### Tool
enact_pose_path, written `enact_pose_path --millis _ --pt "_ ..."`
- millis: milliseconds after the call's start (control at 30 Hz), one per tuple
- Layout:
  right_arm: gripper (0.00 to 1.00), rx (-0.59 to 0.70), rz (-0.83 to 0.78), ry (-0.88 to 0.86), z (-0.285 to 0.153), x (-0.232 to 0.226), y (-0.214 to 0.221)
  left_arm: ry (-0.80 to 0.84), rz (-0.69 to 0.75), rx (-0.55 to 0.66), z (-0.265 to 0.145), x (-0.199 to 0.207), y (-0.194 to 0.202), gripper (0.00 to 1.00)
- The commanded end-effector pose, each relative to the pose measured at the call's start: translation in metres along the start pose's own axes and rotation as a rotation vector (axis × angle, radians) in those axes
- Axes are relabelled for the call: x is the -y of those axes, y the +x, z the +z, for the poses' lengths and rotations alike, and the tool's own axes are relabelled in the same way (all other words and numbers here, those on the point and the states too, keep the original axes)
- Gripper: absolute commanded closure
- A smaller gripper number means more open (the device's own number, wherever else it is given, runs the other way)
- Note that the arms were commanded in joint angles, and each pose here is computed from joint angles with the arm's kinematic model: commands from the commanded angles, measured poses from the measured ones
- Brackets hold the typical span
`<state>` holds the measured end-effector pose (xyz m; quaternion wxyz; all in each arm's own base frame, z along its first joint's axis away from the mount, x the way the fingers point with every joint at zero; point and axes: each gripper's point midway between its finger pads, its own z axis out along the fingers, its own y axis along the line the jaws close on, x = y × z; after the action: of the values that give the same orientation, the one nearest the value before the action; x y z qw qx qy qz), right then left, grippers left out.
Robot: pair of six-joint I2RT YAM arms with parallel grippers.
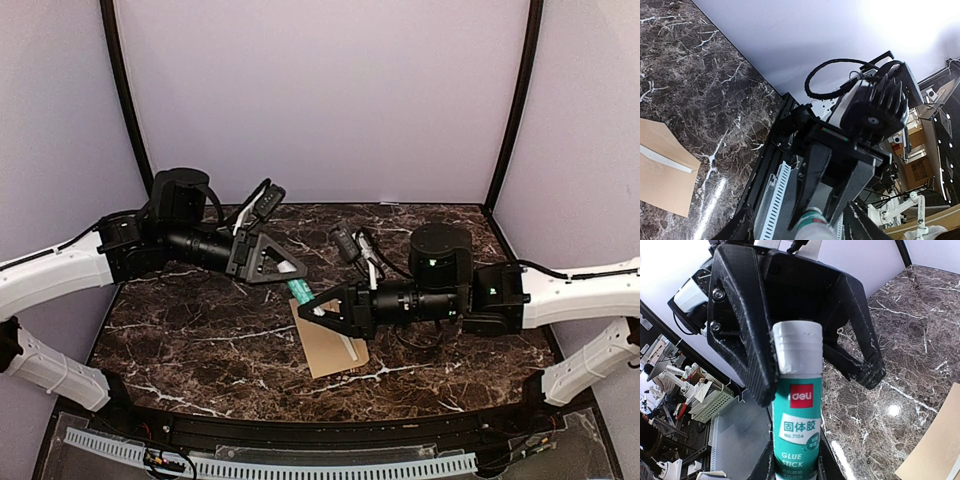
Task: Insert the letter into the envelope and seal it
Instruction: Pick up the solid glue from the center of the board, then open the solid glue cap from the solid glue.
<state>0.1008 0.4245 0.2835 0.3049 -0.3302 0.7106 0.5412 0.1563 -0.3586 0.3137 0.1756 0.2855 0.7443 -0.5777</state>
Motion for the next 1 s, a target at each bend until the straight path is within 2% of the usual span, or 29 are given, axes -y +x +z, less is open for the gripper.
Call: enact_pose_path --millis 0,167,267,567,967 --pt "1.00 0.143 -0.005 -0.013 -0.014 -0.008 -0.024 -0.025 0.012 0.197 -0.016 0.006 -0.026 0.34" --pt "1.00 0.234 0.004 0.022 -0.025 -0.003 -0.037 -0.021 0.024 0.379 -0.033 0.014 -0.045 0.28" --pt "1.00 0.272 0.029 0.055 -0.029 0.002 -0.044 -0.043 0.028 0.440 -0.034 0.013 -0.046 0.26" --pt "1.00 0.360 0.048 0.079 -0.038 0.005 -0.058 -0.031 0.051 0.472 -0.018 0.025 -0.035 0.22" --pt "1.00 0.364 0.046 0.052 -0.043 0.000 -0.059 0.071 0.051 0.433 0.021 0.045 -0.032 0.24"
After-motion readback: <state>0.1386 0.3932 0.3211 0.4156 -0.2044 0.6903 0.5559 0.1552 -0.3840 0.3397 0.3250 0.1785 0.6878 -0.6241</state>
